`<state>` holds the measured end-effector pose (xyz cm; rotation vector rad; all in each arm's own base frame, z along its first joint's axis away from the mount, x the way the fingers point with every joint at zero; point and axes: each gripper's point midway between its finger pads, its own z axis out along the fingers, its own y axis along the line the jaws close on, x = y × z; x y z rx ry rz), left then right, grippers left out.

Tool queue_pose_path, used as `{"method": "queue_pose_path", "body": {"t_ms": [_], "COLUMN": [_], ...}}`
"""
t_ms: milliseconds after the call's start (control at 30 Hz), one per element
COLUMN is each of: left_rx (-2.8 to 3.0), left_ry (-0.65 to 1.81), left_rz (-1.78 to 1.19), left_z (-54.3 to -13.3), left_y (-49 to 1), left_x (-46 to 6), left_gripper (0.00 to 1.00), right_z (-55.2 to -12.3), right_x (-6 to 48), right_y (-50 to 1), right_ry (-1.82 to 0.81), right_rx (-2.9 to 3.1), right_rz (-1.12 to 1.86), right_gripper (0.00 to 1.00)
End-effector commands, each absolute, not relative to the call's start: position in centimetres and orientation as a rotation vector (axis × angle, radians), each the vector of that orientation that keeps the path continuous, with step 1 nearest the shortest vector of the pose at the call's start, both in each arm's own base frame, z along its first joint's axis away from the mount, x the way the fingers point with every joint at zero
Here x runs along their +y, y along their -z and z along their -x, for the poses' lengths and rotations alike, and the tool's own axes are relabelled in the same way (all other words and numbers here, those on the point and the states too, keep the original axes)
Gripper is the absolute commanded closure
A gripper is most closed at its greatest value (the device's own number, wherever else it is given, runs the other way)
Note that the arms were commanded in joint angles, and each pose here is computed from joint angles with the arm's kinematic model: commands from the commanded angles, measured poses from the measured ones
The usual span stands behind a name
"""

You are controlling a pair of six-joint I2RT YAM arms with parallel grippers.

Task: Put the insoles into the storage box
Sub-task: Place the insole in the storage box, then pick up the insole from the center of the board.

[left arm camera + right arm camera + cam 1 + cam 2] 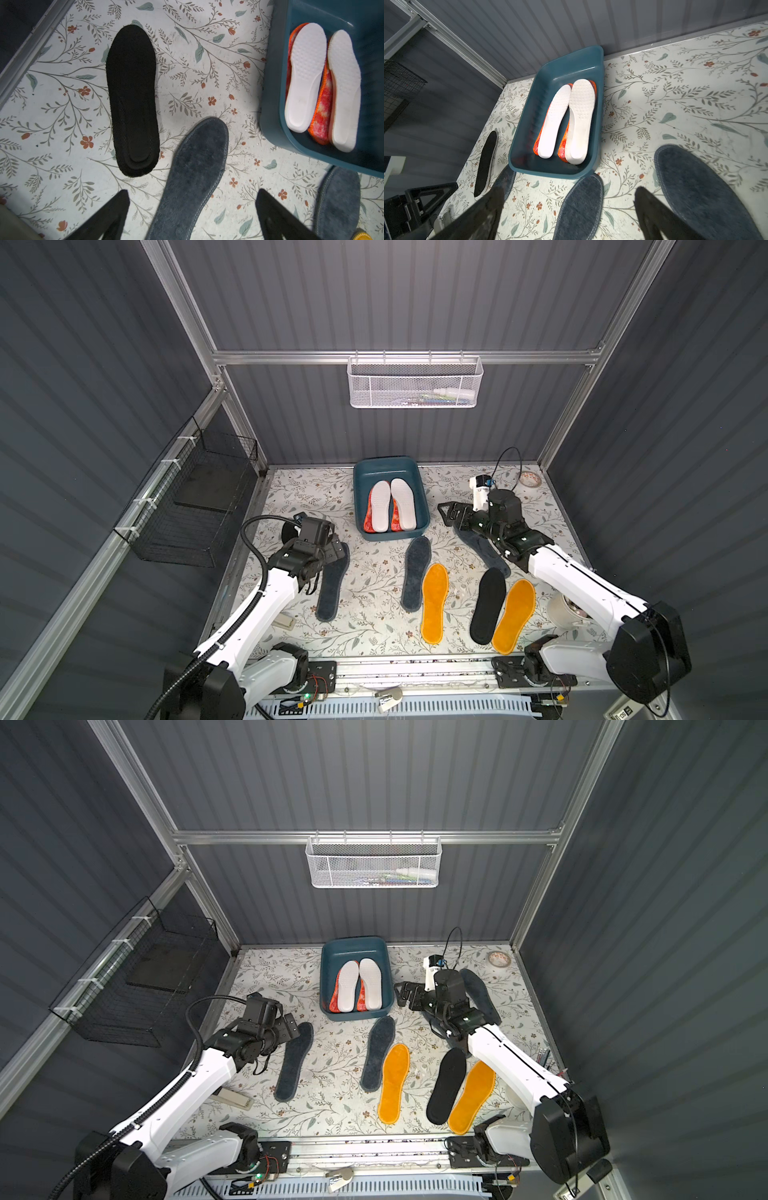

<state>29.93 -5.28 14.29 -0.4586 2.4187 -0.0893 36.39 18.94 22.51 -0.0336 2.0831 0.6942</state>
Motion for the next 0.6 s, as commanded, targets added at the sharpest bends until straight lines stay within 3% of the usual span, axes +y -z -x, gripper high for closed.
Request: {"method": "queue_pose_path", "body": {"t_ms": [0, 467, 567], "left_rx": [2.412, 2.432, 2.44], "left_ry": [0.164, 0.34, 0.359], "left_rz": [0.501, 0.938, 0.982], "left_z": [-31.3, -32.4, -33.0], "left_y": [-15.1, -9.1, -7.6], "left_x": [-4.9, 4.1, 4.8], "left_gripper": [0.08, 0.14, 0.21], "right_z": [-35.6, -34.4, -34.3], "right_x": [18.0, 17.4, 17.3], "right_y": [-21.3, -20.8, -20.5], "right_ry": [-0.648, -0.636, -0.633], "right_rx": [2.114, 2.126, 2.131], "right_rz": [0.009, 0.018, 0.013], "right_gripper": [0.01, 0.01, 0.01]}}
